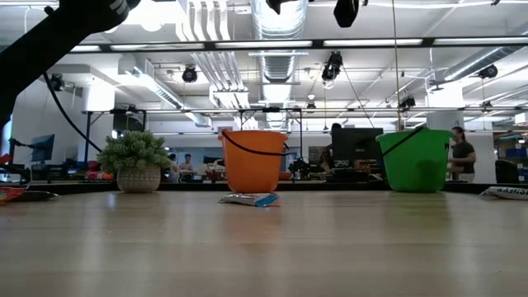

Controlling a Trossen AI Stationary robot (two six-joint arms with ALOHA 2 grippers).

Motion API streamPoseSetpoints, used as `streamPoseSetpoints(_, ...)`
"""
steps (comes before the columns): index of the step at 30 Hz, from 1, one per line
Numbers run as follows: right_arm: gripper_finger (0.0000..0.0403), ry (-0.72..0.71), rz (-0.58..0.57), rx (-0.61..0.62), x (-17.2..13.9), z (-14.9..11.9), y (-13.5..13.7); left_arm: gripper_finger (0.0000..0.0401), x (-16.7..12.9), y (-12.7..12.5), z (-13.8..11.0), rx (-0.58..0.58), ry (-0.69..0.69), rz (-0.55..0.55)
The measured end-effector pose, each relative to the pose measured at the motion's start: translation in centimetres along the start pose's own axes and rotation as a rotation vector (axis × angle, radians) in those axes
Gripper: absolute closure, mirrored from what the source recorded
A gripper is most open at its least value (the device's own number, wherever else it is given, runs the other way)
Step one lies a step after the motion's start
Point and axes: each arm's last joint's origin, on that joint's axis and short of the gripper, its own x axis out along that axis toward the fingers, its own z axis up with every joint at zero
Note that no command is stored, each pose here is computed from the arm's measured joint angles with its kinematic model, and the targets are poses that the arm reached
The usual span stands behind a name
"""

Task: Organize candy in baskets
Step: Put the brown chocolate bar into the black bucket

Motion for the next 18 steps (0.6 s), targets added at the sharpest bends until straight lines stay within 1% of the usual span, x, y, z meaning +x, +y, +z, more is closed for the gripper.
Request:
streamPoseSetpoints(6, 0.0394, -0.015, 0.055, 0.024, -1.3, -0.9, -0.1, 0.0290, -0.4, -0.4, 0.5, -0.012, -0.008, -0.002)
streamPoseSetpoints(10, 0.0394, -0.028, 0.092, 0.057, -2.2, -1.7, -0.2, 0.0269, -0.8, -0.6, 0.9, -0.011, -0.011, 0.000)
streamPoseSetpoints(13, 0.0394, -0.018, 0.141, 0.091, -2.8, -2.3, -0.2, 0.0263, -1.3, -0.7, 1.4, -0.012, -0.010, 0.000)
streamPoseSetpoints(18, 0.0394, 0.005, 0.169, 0.136, -3.1, -3.4, -0.1, 0.0262, -2.3, -1.0, 1.9, -0.032, 0.016, 0.007)
